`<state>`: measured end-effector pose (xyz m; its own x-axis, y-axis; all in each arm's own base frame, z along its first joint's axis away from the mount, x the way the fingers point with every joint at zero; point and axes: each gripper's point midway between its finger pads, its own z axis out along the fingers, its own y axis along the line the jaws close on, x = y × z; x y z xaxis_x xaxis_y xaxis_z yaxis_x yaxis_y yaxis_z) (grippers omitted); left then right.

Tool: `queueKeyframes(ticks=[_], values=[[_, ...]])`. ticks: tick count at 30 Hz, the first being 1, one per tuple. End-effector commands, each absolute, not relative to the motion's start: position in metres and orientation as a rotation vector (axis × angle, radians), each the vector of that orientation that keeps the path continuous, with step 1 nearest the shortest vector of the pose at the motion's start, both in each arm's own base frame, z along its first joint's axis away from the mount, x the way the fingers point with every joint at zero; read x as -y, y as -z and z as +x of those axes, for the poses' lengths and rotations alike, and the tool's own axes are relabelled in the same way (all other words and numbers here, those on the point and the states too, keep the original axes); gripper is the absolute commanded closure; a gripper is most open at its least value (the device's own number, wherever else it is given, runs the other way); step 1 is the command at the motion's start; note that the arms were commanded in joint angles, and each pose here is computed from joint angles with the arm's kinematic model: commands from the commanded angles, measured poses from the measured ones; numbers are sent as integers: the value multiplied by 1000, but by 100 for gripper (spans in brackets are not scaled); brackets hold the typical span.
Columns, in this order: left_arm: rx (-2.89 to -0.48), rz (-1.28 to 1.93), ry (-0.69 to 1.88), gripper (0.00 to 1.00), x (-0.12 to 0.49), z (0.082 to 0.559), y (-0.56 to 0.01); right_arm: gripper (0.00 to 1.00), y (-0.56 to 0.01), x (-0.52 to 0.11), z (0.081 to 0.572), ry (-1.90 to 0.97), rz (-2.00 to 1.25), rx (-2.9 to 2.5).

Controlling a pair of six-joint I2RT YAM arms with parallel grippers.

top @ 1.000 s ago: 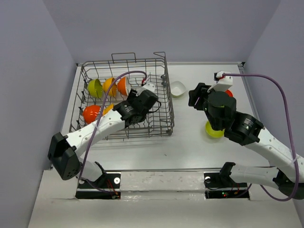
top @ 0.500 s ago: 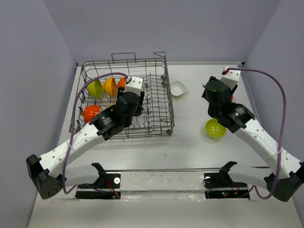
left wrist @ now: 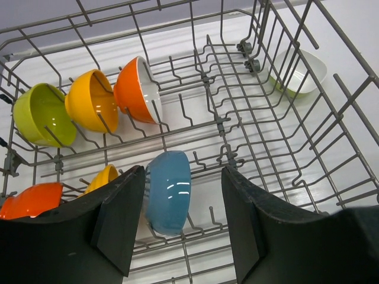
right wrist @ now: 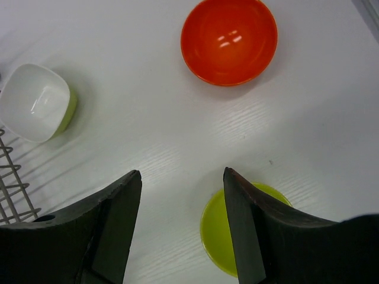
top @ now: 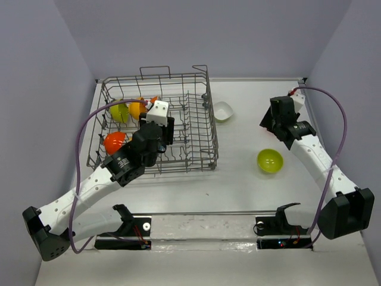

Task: Load the bowls into the dish rack
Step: Pick up the bowl from the center of the board.

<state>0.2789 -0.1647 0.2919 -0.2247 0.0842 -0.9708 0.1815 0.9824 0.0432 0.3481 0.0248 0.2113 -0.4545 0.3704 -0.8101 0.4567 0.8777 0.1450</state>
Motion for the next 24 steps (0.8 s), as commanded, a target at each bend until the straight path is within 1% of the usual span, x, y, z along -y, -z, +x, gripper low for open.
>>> queueKeyframes(ticks=[1, 5, 7, 14, 24], values=[[-1754, 167, 129, 35, 168, 281, -301, 37, -197, -26, 354, -93, 669, -2129], [-1751, 169, 116, 35, 167, 283, -301, 37, -194, -18, 354, -132, 720, -2119], [-1757, 176, 121, 35, 169, 284, -297, 37, -191, -7, 352, -113, 764, -2109], [-1760, 187, 123, 34, 171, 285, -294, 36, -180, 1, 342, -97, 810, -2105], [-1777, 211, 120, 34, 175, 287, -287, 36, -164, 21, 316, -20, 895, -2083]])
